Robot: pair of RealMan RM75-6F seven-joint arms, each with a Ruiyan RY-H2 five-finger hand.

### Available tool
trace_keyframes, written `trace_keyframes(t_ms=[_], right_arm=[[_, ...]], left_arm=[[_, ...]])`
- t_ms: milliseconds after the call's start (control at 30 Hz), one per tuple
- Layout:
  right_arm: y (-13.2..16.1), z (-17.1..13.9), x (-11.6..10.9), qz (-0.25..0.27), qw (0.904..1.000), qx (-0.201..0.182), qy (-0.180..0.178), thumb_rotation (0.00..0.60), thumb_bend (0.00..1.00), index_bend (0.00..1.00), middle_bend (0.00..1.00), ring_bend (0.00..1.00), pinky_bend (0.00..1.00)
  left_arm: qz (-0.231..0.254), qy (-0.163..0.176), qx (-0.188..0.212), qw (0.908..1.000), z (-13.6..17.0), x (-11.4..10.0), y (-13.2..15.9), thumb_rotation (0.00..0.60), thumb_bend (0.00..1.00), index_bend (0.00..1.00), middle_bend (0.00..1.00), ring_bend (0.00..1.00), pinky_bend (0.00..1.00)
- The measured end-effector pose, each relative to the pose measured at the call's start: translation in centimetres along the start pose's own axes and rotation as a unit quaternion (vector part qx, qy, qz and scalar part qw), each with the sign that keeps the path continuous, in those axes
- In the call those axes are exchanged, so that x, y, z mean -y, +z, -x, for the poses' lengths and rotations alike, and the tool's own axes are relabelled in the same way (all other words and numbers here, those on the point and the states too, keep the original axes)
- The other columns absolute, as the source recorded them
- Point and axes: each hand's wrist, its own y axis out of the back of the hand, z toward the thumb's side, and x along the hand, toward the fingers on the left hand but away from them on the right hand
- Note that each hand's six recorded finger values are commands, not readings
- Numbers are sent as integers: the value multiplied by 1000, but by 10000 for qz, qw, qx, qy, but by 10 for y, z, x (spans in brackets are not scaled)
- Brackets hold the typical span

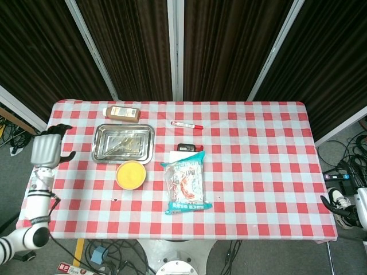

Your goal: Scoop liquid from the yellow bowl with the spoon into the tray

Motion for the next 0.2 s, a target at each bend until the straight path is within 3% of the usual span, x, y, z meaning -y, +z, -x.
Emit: trace_keyframes(t_ms=[200], right_arm=[[5,-4,8,132,9999,-65,61,436,197,44,131,0,76]], left_arm=[[-37,253,-167,9995,76,-13,-40,600,175,299,319,243,302]])
